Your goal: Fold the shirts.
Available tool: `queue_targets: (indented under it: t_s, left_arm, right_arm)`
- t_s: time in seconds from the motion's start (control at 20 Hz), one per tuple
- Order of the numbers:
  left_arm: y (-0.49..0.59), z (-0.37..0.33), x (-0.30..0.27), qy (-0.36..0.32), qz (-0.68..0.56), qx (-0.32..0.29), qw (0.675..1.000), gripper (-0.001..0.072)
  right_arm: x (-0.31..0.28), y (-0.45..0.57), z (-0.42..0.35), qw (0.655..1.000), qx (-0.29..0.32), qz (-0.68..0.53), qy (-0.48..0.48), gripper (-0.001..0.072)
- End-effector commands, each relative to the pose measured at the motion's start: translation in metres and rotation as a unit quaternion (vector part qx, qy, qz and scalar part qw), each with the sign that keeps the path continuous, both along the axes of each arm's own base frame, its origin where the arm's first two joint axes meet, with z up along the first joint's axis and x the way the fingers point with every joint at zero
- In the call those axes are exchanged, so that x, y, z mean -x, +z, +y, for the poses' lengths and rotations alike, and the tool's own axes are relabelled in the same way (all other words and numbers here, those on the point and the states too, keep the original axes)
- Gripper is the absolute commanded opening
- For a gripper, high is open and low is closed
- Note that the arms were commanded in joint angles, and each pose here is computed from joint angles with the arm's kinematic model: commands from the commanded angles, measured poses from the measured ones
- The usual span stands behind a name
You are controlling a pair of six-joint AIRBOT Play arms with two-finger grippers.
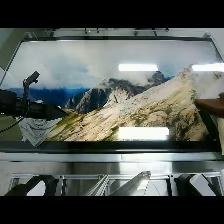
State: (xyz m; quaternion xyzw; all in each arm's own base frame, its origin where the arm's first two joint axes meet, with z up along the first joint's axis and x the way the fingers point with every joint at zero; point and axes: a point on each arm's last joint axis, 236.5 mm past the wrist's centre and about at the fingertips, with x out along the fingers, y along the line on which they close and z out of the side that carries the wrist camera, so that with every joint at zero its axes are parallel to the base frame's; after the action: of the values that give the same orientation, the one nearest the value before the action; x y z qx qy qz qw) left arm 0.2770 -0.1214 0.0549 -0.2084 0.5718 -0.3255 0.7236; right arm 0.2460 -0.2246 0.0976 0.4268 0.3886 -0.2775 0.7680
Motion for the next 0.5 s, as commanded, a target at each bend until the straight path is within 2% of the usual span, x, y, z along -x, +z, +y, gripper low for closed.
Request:
queue_targets:
  t_s: [0.0,0.2,0.25,0.3,0.35,0.45]
  left_arm:
    - [0.000,-0.005,0.003,-0.011,0.000,-0.001,1.000,0.0016]
    - [-0.001,-0.030,0.014,-0.056,-0.002,-0.001,0.998,0.0016]
    - [-0.001,-0.036,0.016,-0.065,-0.006,-0.002,0.998,0.0016]
    - [-0.001,-0.042,0.016,-0.071,-0.011,-0.004,0.997,0.0016]
    - [-0.001,-0.048,0.016,-0.077,-0.017,-0.005,0.997,0.0017]
    - [-0.001,-0.054,0.016,-0.084,-0.023,-0.006,0.996,0.0016]
  right_arm:
    - [0.116,-0.058,-0.037,0.976,0.010,0.193,-0.099,0.0015]
    - [0.126,-0.086,-0.034,0.969,-0.021,0.226,-0.094,0.0018]
    - [0.122,-0.088,-0.031,0.971,-0.030,0.219,-0.092,0.0074]
    - [0.117,-0.088,-0.028,0.973,-0.039,0.211,-0.091,0.0427]
    - [0.114,-0.088,-0.025,0.974,-0.046,0.204,-0.090,0.0710]
    - [0.104,-0.086,-0.018,0.977,-0.062,0.185,-0.087,0.0696]
